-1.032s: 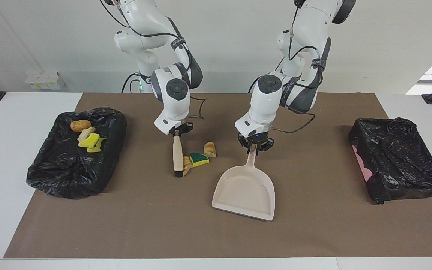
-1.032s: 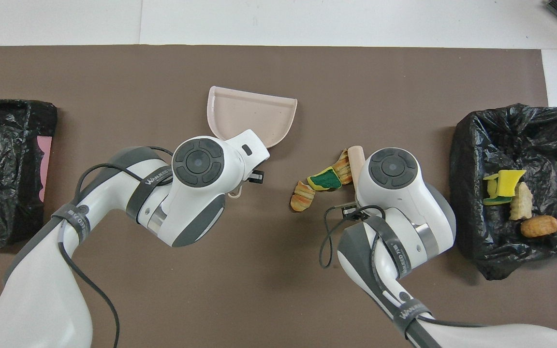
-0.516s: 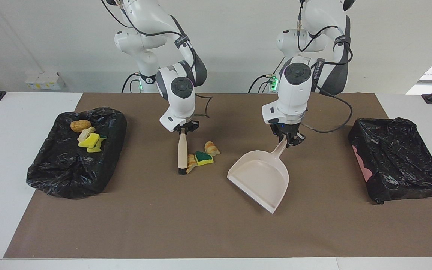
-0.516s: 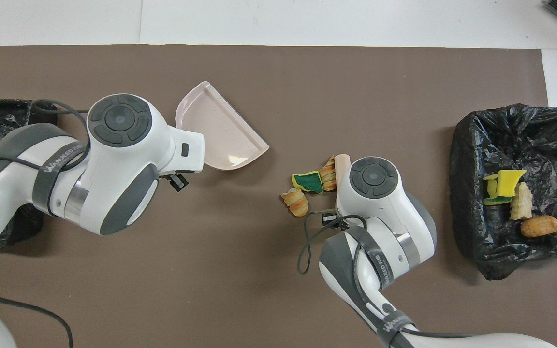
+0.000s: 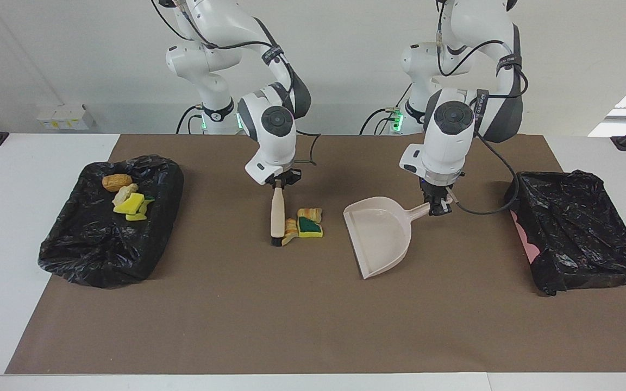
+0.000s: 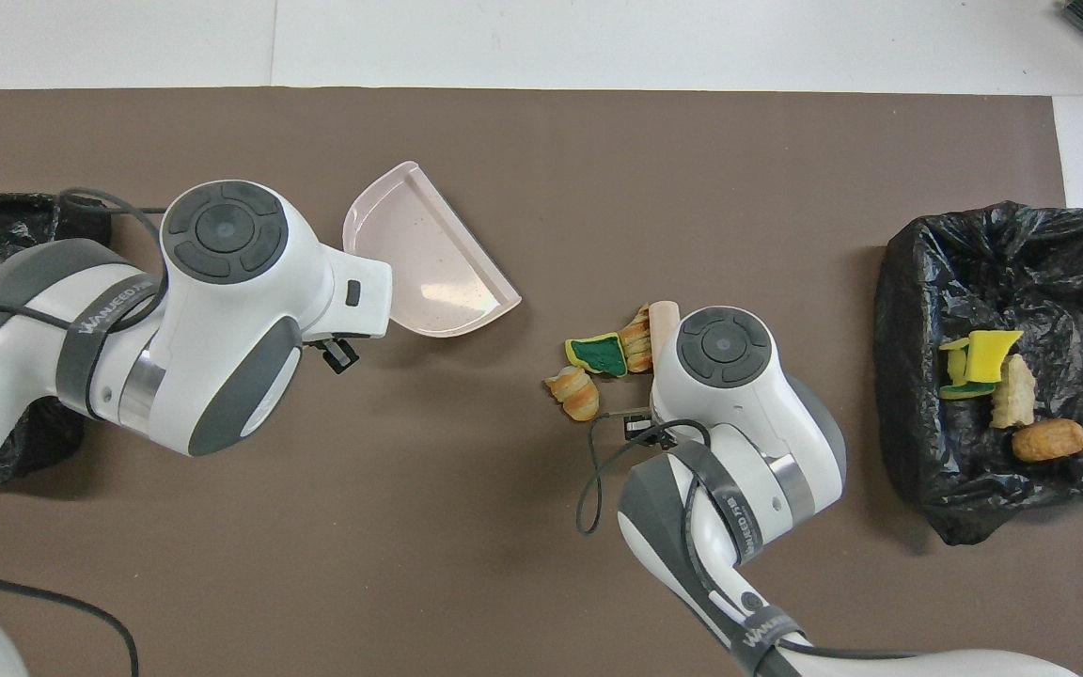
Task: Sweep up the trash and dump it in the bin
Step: 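Sweep the remaining crusts and sponge toward the dustpan with the right gripper, then brush the debris into the dustpan with the right gripper while the left holds it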
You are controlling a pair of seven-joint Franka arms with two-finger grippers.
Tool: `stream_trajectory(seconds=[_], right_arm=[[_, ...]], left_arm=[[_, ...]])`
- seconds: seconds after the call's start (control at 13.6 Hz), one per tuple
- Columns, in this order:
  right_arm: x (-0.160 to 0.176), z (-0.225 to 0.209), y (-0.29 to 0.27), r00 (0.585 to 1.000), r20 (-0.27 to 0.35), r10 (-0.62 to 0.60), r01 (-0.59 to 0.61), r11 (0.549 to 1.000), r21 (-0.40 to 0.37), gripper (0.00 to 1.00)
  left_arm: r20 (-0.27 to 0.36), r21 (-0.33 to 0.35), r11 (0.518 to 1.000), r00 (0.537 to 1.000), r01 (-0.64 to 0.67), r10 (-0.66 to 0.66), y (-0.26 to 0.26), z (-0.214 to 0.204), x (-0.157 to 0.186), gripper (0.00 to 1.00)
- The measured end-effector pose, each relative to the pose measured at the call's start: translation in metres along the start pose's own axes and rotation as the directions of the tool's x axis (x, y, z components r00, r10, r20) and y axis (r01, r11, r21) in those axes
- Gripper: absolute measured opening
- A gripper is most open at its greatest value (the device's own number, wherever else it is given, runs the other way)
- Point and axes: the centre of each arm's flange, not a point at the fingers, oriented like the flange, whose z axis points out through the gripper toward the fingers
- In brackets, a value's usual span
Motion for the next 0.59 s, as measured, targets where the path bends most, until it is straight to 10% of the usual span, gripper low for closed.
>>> stream_trajectory(seconds=[0.59], right_arm=[[-0.013, -0.007, -0.047, 0.999, 0.009, 0.035, -0.035, 0.996, 0.083, 0.25]], left_arm=[[0.011, -0.001, 0.998, 0.998, -0.062, 0.062, 0.042, 0.034, 0.006, 0.31]])
